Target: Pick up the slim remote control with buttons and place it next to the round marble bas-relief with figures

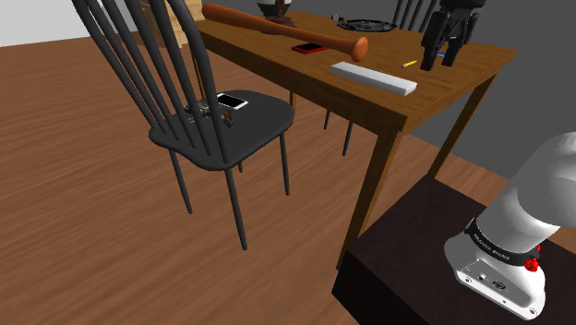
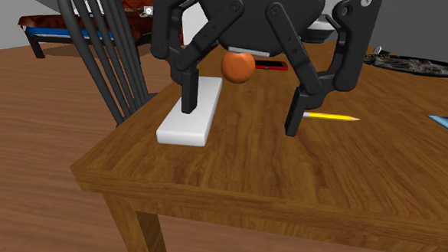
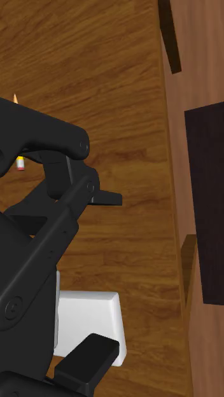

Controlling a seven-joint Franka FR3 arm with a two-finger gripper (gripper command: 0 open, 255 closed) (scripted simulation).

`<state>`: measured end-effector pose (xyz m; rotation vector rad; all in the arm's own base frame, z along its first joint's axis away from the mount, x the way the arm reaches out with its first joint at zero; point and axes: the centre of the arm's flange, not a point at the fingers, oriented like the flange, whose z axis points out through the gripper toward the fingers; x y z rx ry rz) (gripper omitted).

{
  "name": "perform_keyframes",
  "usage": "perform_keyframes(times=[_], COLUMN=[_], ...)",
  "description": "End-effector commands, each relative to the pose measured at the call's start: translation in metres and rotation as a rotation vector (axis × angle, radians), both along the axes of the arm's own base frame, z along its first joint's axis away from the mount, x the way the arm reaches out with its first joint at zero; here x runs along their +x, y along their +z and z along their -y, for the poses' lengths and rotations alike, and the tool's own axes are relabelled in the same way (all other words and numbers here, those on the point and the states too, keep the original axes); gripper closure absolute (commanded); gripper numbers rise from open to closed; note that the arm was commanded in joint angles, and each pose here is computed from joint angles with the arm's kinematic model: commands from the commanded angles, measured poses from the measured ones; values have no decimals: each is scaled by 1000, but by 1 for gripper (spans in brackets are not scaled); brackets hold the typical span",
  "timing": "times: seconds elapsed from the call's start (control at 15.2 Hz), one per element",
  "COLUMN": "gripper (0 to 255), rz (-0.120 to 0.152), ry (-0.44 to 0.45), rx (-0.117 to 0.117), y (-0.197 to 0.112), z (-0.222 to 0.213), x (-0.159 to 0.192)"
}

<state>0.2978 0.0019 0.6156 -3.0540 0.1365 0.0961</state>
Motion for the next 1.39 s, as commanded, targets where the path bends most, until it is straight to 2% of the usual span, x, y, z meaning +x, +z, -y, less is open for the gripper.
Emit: perform_keyframes(times=[0.0,0.66,1.12,1.32], gripper=[0,0,0,0], rz=[0,56,56,56], ry=[0,-34,-34,-34], rx=[0,-107,-107,-107], y=[0,1,-36,-39], z=[0,-86,-85,-85], x=[0,102,102,102])
